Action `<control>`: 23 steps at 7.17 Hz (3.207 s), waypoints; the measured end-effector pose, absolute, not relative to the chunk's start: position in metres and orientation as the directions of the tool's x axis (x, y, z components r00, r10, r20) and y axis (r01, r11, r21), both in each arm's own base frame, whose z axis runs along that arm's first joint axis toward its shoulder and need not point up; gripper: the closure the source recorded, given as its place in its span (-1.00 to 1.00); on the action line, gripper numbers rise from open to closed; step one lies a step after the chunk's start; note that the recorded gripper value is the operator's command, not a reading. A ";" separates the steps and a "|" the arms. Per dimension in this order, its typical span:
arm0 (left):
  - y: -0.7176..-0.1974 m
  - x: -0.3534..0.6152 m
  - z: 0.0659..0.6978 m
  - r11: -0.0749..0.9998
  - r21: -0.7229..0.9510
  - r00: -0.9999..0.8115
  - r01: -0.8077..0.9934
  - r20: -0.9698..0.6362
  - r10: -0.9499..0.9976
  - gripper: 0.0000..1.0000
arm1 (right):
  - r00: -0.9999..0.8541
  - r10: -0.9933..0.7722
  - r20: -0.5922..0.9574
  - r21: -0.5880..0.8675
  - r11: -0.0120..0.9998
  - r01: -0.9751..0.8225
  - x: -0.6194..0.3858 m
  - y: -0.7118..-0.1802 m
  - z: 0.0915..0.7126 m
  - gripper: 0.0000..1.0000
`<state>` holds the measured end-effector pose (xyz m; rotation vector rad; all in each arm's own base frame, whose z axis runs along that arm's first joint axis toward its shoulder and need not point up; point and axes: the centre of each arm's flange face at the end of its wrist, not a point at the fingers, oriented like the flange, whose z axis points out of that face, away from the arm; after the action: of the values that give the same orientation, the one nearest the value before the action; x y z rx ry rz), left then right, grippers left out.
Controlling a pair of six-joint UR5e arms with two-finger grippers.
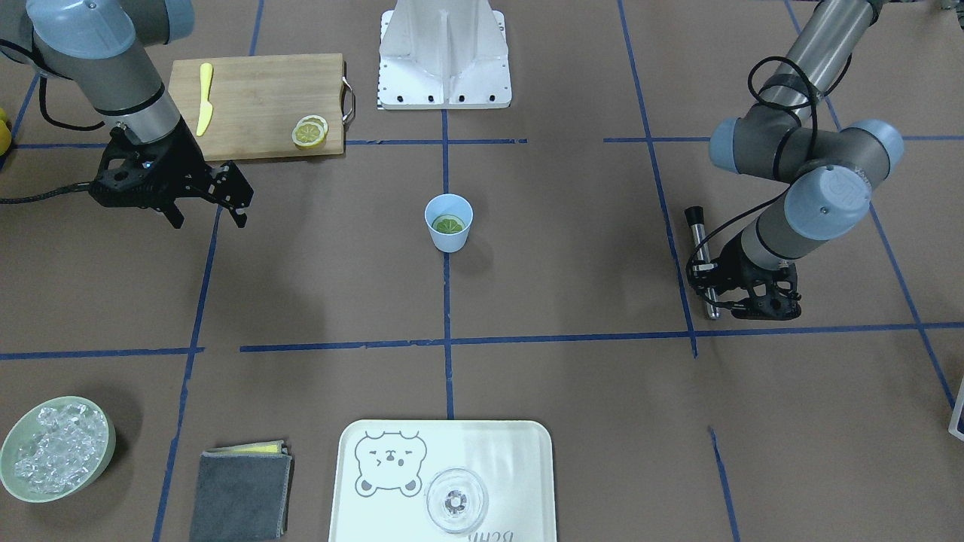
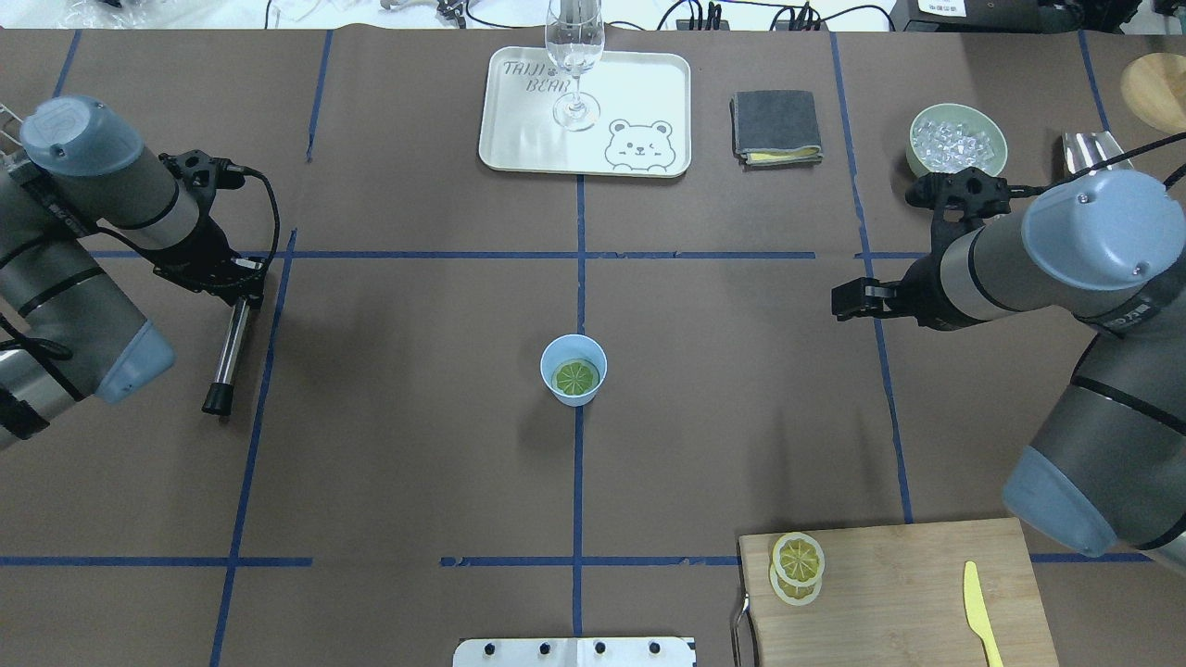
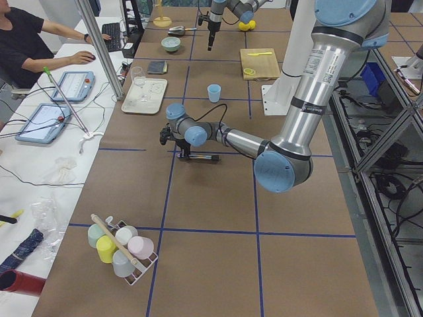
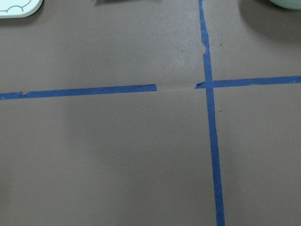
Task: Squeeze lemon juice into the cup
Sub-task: 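Grasp the metal muddler with the left gripper and lift it upright, then carry the upright muddler with the left gripper over the blue cup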
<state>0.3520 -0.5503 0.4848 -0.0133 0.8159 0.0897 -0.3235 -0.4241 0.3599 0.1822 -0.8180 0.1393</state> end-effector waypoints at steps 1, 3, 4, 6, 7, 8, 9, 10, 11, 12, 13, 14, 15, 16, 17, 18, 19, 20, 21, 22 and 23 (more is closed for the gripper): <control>-0.548 0.343 0.463 0.996 0.051 0.665 -0.076 -0.741 0.089 1.00 | 0.676 0.053 0.735 0.108 0.975 -0.194 -0.323 -0.424 0.360 -1.00; -0.536 0.304 0.399 0.993 0.119 0.633 -0.005 -0.768 0.095 1.00 | 0.671 0.049 0.740 0.113 0.974 -0.197 -0.323 -0.424 0.355 -1.00; -0.530 0.290 0.369 0.985 0.153 0.633 0.074 -0.771 0.072 1.00 | 0.669 0.048 0.742 0.116 0.973 -0.198 -0.323 -0.425 0.353 -1.00; -0.503 0.285 0.303 0.943 0.258 0.606 0.211 -0.791 0.081 1.00 | 0.664 0.044 0.746 0.122 0.972 -0.201 -0.323 -0.425 0.349 -1.00; -0.485 0.291 0.275 0.914 0.318 0.587 0.254 -0.802 0.116 1.00 | 0.662 0.042 0.748 0.125 0.971 -0.203 -0.322 -0.424 0.347 -1.00; -0.472 0.302 0.249 0.881 0.376 0.560 0.287 -0.812 0.165 1.00 | 0.660 0.041 0.750 0.128 0.970 -0.205 -0.322 -0.424 0.345 -1.00; -0.462 0.321 0.226 0.849 0.427 0.535 0.311 -0.817 0.215 1.00 | 0.659 0.040 0.751 0.129 0.970 -0.206 -0.321 -0.423 0.344 -1.00; -0.455 0.341 0.206 0.816 0.469 0.513 0.337 -0.818 0.258 1.00 | 0.659 0.040 0.751 0.129 0.970 -0.207 -0.321 -0.423 0.344 -1.00; -0.450 0.353 0.189 0.774 0.504 0.480 0.383 -0.825 0.299 1.00 | 0.659 0.040 0.751 0.129 0.970 -0.207 -0.321 -0.423 0.344 -1.00; -0.444 0.360 0.177 0.717 0.532 0.454 0.450 -0.828 0.329 1.00 | 0.659 0.040 0.751 0.129 0.970 -0.207 -0.321 -0.424 0.344 -1.00; -0.432 0.374 0.170 0.649 0.549 0.448 0.526 -0.828 0.337 1.00 | 0.659 0.041 0.751 0.129 0.970 -0.208 -0.321 -0.424 0.344 -1.00; -0.416 0.394 0.170 0.574 0.549 0.436 0.608 -0.834 0.338 1.00 | 0.660 0.042 0.750 0.129 0.969 -0.209 -0.320 -0.425 0.344 -1.00; -0.407 0.415 0.182 0.514 0.547 0.416 0.661 -0.837 0.355 1.00 | 0.659 0.044 0.751 0.128 0.969 -0.210 -0.319 -0.426 0.344 -1.00; -0.400 0.429 0.193 0.454 0.572 0.421 0.683 -0.816 0.395 1.00 | 0.659 0.045 0.751 0.128 0.969 -0.212 -0.318 -0.426 0.344 -1.00; -0.396 0.433 0.197 0.386 0.621 0.456 0.682 -0.774 0.439 1.00 | 0.658 0.047 0.751 0.127 0.968 -0.214 -0.317 -0.427 0.344 -1.00; -0.392 0.435 0.197 0.342 0.660 0.488 0.668 -0.737 0.468 1.00 | 0.658 0.048 0.751 0.127 0.968 -0.215 -0.316 -0.428 0.344 -1.00; -0.385 0.443 0.195 0.323 0.690 0.507 0.647 -0.707 0.493 1.00 | 0.659 0.048 0.751 0.127 0.968 -0.216 -0.316 -0.428 0.344 -1.00; -0.371 0.460 0.194 0.324 0.711 0.514 0.624 -0.686 0.515 1.00 | 0.660 0.051 0.750 0.126 0.968 -0.217 -0.315 -0.428 0.345 -1.00; -0.359 0.476 0.195 0.326 0.721 0.521 0.611 -0.677 0.520 1.00 | 0.662 0.056 0.748 0.123 0.967 -0.221 -0.312 -0.429 0.347 -1.00; -0.352 0.488 0.194 0.324 0.725 0.528 0.608 -0.674 0.516 1.00 | 0.662 0.064 0.746 0.119 0.967 -0.227 -0.307 -0.431 0.350 -1.00; -0.349 0.493 0.189 0.321 0.721 0.526 0.613 -0.677 0.515 1.00 | 0.662 0.069 0.747 0.115 0.966 -0.230 -0.304 -0.432 0.351 -1.00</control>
<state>0.4927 -0.3488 0.1890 1.3196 1.1017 -0.0855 -0.3042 -0.4323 0.3508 0.2065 -0.8323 0.1700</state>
